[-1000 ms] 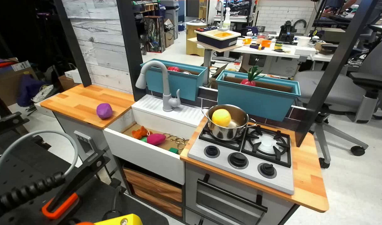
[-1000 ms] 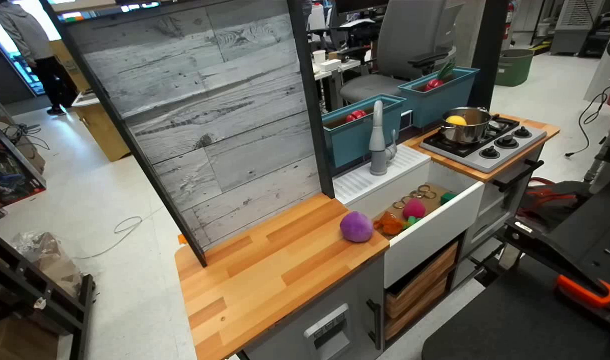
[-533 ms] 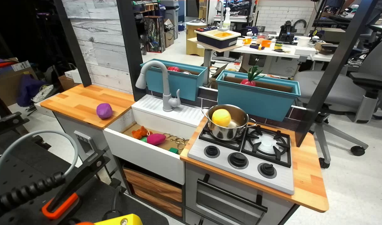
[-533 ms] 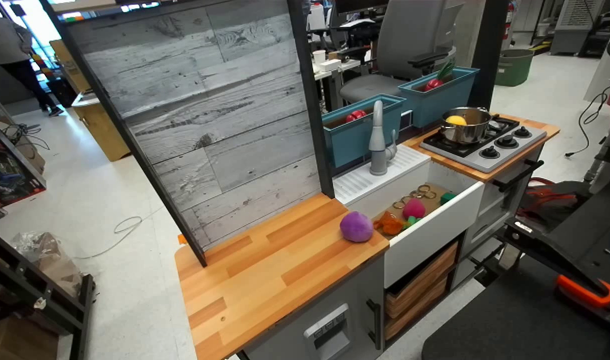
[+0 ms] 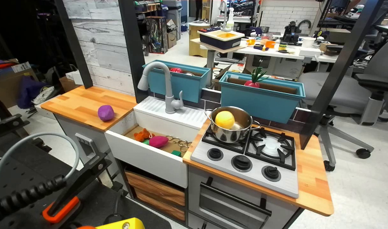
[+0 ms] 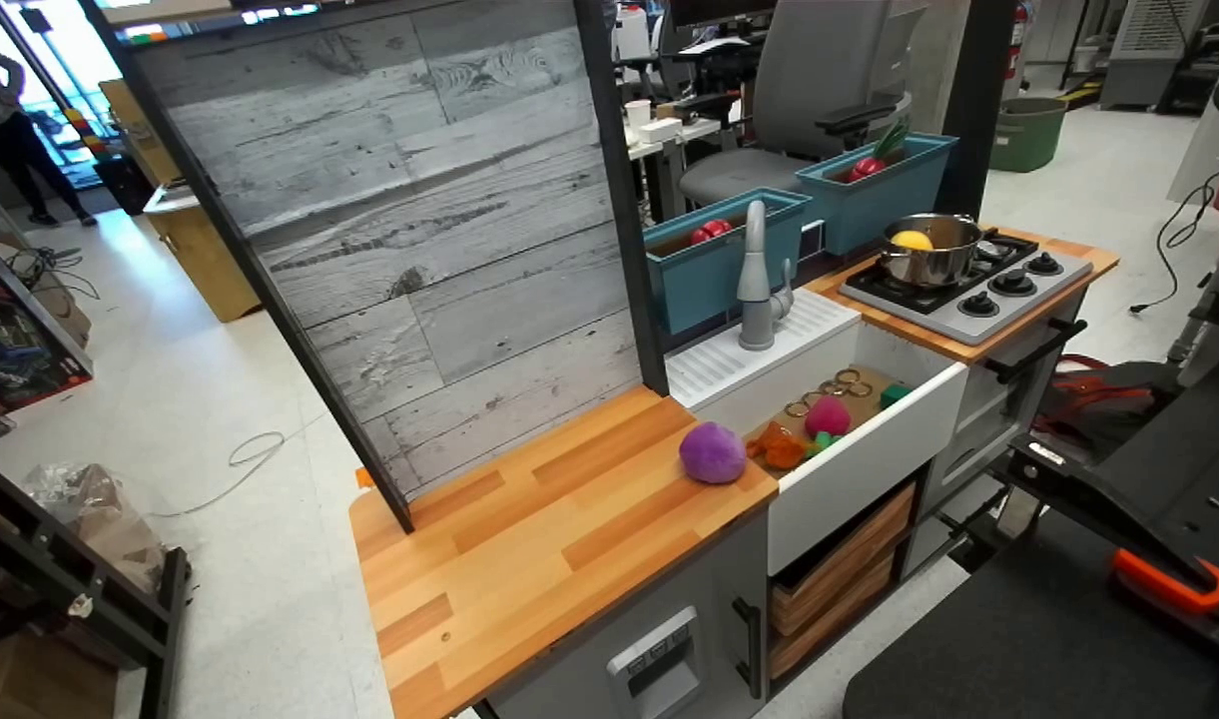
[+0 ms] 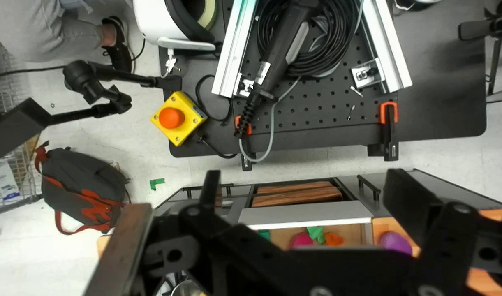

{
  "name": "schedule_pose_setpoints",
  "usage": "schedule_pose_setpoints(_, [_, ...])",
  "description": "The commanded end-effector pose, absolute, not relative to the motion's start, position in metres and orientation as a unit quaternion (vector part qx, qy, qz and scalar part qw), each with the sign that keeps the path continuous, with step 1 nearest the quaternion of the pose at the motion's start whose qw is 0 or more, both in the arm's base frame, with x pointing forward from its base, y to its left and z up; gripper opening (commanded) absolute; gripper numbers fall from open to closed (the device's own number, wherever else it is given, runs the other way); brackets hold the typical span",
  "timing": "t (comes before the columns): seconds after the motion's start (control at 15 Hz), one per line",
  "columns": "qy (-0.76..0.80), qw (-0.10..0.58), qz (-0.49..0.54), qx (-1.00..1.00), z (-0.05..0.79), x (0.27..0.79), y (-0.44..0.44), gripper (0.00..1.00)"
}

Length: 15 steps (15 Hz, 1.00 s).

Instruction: Move the purple ball slightly up on the counter

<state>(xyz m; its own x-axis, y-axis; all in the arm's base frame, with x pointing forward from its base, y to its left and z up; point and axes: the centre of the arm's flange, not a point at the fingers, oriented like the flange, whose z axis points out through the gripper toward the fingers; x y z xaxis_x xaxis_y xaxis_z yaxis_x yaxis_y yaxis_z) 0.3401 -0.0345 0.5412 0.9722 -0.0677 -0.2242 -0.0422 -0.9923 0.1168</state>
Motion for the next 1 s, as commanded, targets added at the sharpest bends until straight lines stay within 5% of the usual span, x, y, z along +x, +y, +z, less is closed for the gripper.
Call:
schedule_pose_setpoints(0.0, [-0.035, 0.081, -0.099, 0.991, 0.508, 0.411, -0.009, 1.0])
schedule_pose_setpoints(0.93, [0.044, 0.101, -0.002, 0.994, 0.275, 0.566, 0.169, 1.0])
